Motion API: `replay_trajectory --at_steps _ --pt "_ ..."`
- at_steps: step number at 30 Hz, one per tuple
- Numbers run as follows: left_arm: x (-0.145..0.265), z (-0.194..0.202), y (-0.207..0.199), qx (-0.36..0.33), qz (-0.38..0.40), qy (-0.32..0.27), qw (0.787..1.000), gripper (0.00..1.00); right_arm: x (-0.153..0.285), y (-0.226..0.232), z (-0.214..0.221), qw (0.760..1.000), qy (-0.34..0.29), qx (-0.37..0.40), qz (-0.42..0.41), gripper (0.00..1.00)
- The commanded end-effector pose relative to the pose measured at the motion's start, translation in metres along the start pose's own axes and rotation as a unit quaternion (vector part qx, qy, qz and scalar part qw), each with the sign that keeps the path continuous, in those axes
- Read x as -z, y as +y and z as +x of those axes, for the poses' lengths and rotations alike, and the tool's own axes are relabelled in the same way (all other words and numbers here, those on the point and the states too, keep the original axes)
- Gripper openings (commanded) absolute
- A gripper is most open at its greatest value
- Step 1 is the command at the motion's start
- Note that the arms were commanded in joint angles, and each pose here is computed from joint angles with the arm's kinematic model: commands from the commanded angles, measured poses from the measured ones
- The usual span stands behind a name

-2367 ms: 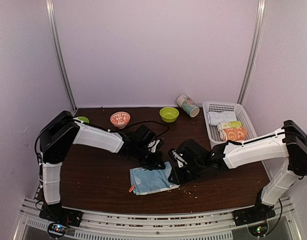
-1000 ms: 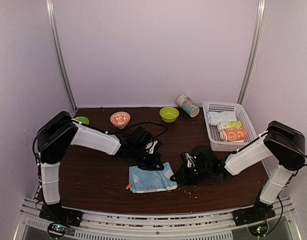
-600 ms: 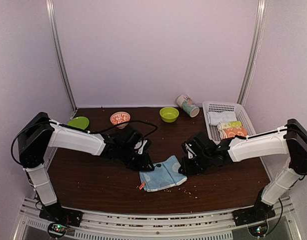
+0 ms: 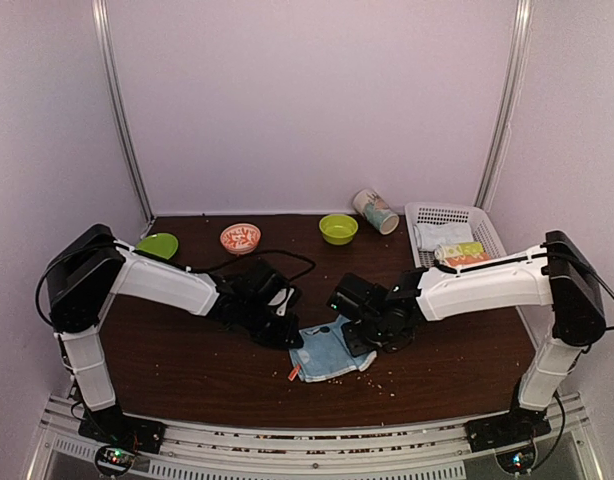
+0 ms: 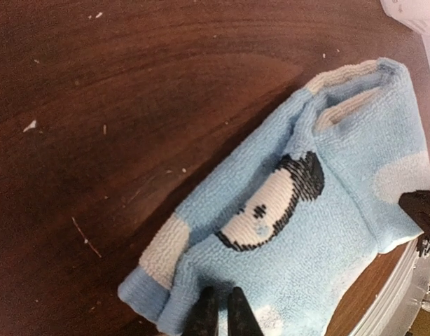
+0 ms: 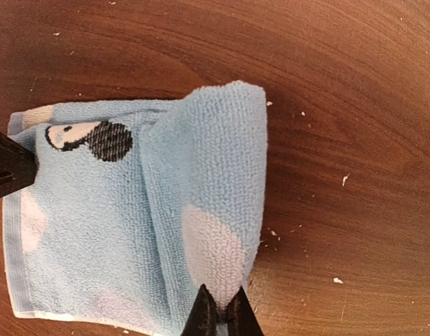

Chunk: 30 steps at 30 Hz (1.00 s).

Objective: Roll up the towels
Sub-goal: Roll the towel at the center of the board.

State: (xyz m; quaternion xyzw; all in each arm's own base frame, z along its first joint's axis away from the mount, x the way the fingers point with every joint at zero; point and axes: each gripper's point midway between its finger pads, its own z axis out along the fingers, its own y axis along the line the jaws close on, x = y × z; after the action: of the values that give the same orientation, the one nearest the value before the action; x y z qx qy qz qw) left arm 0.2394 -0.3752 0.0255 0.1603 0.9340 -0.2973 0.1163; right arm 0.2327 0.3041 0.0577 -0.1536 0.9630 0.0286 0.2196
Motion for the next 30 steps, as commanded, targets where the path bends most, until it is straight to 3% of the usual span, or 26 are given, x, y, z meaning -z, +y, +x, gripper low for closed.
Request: replay_trajectory --at_steps 1,11,20,30 --pt "-0.011 0.008 0.002 0.002 0.007 0.008 1.0 0.05 0.007 0.006 -0.011 0.999 -0.027 -0.002 0.018 0.0" --pt "-0.012 0.014 0.002 0.005 0.011 0.013 1.0 0.02 0.005 0.035 -0.009 0.999 -0.018 -0.016 -0.041 0.0" --pt "-0.011 0.014 0.002 0.005 0.011 0.012 1.0 0.0 0.001 0.062 -0.004 0.994 0.001 -0.021 -0.106 0.07" --pt "-0.008 0.015 0.004 0.003 0.005 0.013 1.0 0.0 -0.008 0.079 0.007 0.988 0.019 -0.026 -0.152 0.25"
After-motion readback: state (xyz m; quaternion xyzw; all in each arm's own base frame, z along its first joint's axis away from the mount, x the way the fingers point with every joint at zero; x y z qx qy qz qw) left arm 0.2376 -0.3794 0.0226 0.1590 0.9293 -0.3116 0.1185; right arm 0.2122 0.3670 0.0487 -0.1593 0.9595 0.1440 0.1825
